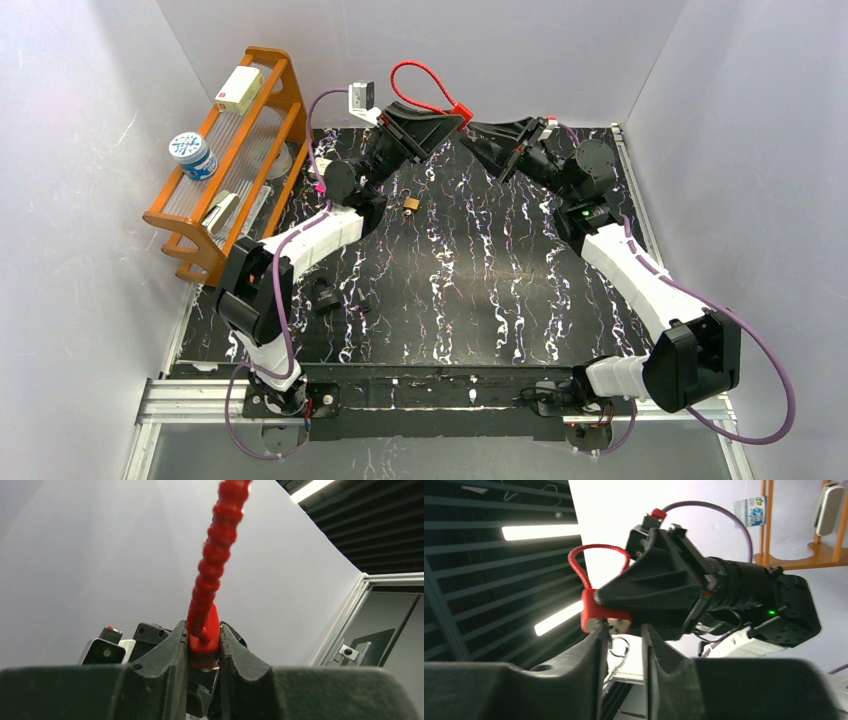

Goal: Unlock with the key

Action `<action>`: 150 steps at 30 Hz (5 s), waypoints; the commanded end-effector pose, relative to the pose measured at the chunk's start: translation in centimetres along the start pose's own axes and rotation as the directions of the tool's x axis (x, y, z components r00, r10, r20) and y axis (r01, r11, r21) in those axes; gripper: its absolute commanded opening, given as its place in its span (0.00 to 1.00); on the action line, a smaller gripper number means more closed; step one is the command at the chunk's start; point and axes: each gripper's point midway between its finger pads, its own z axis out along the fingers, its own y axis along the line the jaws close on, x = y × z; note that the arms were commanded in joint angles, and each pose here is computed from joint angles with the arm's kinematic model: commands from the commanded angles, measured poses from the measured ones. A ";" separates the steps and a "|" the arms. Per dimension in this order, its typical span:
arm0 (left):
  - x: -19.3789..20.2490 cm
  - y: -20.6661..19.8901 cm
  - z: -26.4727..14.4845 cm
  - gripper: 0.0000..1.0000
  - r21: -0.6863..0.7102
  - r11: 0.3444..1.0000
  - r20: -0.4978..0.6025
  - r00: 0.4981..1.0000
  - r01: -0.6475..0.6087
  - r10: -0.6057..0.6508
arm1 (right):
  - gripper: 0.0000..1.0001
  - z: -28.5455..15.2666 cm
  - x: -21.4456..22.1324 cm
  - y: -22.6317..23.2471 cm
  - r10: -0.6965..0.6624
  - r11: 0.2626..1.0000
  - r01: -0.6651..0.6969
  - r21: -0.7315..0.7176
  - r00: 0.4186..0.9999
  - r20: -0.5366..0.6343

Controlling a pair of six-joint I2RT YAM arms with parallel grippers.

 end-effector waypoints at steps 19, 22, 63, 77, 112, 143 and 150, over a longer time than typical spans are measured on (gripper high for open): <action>1.9 -2.9 -3.0 0.00 0.025 0.977 -0.189 0.958 -0.214 0.215 | 0.69 -5.8 -2.8 -4.7 -0.310 0.943 0.280 0.180 0.935 0.173; 4.6 -1.5 -4.8 0.00 0.034 0.947 -0.377 0.873 -0.320 0.309 | 0.68 -5.4 -2.8 -5.4 -0.538 0.819 0.509 0.265 0.842 0.044; 8.1 2.2 -8.7 0.00 -0.018 0.932 -0.633 0.726 -0.362 0.270 | 0.27 -0.6 1.4 -3.4 -0.965 0.108 0.993 -0.038 0.096 -0.245; 10.7 4.8 -12.3 0.00 -0.178 0.939 -0.768 0.638 -0.293 0.054 | 0.01 -1.9 3.2 -0.4 -0.990 -0.119 0.988 -0.099 -0.125 -0.066; 12.8 9.9 -23.0 0.00 -0.323 0.776 -0.889 0.456 -0.541 -0.053 | 0.15 -8.0 -2.4 -5.7 -0.976 -0.100 0.937 0.334 -0.026 -0.218; 15.1 26.8 -23.6 0.00 -0.849 0.356 -0.525 0.697 -0.390 -0.488 | 0.77 -11.2 -4.8 -2.3 -0.998 0.031 0.792 0.609 0.054 -0.018; 14.9 31.0 -25.6 0.07 -0.857 0.231 -0.509 0.691 -0.460 -0.512 | 0.77 -11.6 -4.9 -2.5 -0.998 0.043 0.782 0.622 0.061 -0.008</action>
